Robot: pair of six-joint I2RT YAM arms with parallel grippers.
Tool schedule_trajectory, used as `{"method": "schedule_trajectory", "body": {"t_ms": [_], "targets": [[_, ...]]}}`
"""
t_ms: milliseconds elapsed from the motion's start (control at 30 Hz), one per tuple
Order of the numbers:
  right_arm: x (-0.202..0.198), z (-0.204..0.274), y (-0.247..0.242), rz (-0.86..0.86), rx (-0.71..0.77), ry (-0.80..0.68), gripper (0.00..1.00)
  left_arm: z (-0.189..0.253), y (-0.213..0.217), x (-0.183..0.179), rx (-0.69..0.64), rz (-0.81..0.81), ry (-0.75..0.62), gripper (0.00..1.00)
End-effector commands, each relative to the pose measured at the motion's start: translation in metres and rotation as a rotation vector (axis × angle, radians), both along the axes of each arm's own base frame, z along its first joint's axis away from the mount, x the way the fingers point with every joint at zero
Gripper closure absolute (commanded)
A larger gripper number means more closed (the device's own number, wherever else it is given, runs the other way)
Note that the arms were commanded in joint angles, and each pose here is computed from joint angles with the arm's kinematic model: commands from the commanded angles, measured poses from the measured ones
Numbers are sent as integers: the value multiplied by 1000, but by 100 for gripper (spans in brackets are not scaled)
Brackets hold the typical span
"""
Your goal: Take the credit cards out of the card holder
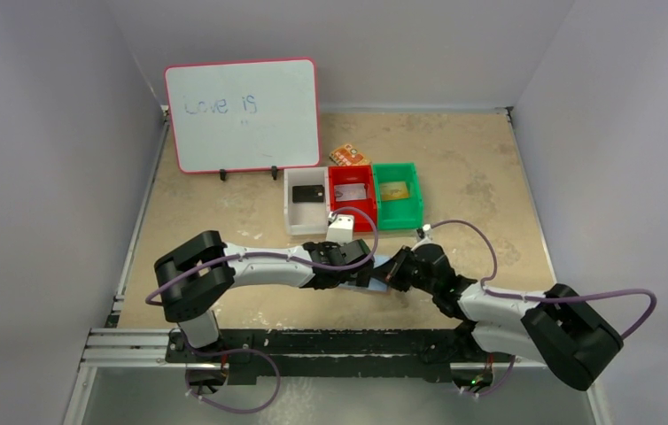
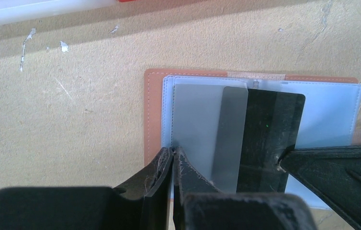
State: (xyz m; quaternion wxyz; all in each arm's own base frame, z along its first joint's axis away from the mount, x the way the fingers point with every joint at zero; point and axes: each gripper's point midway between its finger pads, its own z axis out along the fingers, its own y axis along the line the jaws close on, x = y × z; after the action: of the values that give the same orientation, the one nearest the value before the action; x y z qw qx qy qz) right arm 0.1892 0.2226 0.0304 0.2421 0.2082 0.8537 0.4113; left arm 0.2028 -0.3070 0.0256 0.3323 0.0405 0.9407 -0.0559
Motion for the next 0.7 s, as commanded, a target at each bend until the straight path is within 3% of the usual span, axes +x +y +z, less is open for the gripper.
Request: {"method": "schedule_trajectory", "body": {"t_ms": [0,167,367,667], "targets": [[0,-8,-12,-43,-38,9,99,-11,12,-7,58,-5,30,96],[4,1,-7,-39,-6,-15,94,-4,6,-3,58,-21,20,92],[10,0,-10,-76,-15,-8,95,24,4,8,25,16,-48,74],[7,-4,-10,-72,-18,4,95,56,-29,16,-145,5,-80,72]]}}
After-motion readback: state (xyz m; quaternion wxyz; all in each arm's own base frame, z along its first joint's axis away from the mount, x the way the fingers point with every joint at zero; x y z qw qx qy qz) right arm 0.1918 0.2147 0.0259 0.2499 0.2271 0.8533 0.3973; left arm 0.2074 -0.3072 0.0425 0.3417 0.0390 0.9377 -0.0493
